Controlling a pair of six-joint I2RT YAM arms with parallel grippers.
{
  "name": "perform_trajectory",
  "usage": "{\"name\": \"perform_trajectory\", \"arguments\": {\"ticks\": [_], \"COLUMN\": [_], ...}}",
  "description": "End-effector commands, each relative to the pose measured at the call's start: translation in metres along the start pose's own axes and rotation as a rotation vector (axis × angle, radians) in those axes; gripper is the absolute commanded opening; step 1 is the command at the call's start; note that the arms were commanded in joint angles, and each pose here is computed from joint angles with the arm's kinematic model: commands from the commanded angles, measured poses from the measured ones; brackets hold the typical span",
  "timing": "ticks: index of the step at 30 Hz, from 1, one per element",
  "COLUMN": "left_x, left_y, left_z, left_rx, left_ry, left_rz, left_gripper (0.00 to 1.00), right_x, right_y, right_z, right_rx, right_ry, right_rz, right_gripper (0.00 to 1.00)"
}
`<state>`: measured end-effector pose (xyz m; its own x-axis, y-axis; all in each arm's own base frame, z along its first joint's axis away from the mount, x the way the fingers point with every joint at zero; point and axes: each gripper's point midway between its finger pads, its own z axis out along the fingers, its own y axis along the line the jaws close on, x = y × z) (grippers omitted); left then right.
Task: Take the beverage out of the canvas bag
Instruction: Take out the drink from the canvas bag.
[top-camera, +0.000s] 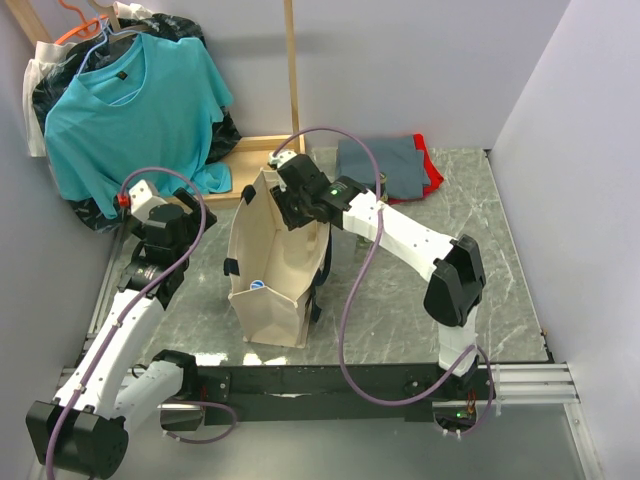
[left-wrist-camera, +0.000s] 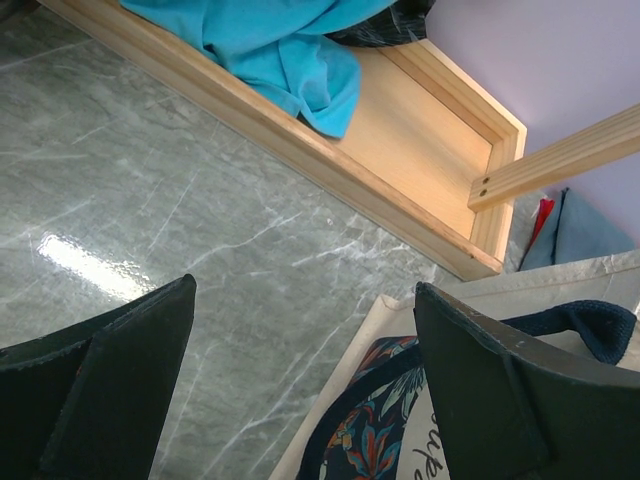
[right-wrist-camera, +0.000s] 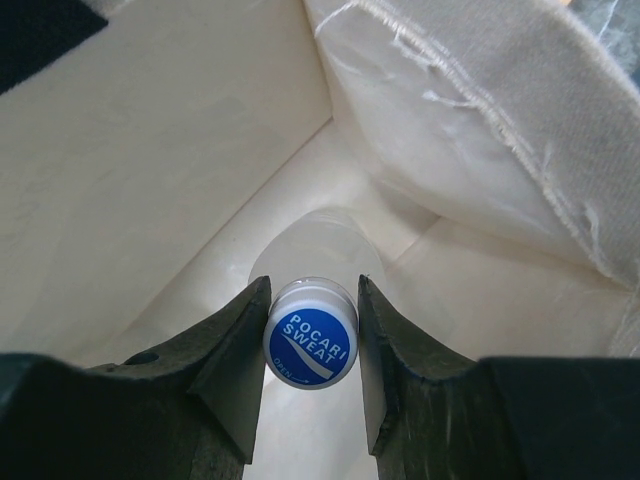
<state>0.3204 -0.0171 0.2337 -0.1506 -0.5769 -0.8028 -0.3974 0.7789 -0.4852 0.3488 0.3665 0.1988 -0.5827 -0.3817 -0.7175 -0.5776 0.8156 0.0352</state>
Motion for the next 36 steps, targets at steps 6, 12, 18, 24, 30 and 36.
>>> {"name": "perform_trajectory", "arguments": {"ticks": [6,12,18,24,30,36], "left_x": [-0.011,-0.011,-0.010,-0.009,-0.009,-0.010], "left_y": [0.003,0.003,0.004,0.003,0.003,0.004], "left_z": [-0.005,-0.004,-0.005,-0.005,-0.005,-0.005], "left_rx": [-0.010,-0.010,-0.009,-0.008,-0.002,-0.006], "left_ry": [-0.043,-0.041,-0.040,-0.039,-0.039,-0.045], "left_rz": [-0.018,-0.015,-0.015,-0.015,-0.011,-0.020], "left_gripper": [0.96,0.96,0.96,0.96,0.96,0.96], "right_x": [-0.067,-0.080,-0.091,-0.103,-0.119,-0.129], "right_y": [0.009,0.007,0.004,0.003,0.005,0.004], "right_z": [-0.072,-0.089,-0.107,-0.127,-0.153,-0.174], "right_rx": [-0.066,-0.065,-0.063,-0.064,-0.087,-0.081], "right_ry": [-0.213,-0.259,-0.306,-0.355,-0.422,-0.471], "right_rz": [0.024,0.033,0.038,0.039,0.040,0.027], "right_gripper": [0.00,0.00,0.00,0.00,0.00,0.00]}}
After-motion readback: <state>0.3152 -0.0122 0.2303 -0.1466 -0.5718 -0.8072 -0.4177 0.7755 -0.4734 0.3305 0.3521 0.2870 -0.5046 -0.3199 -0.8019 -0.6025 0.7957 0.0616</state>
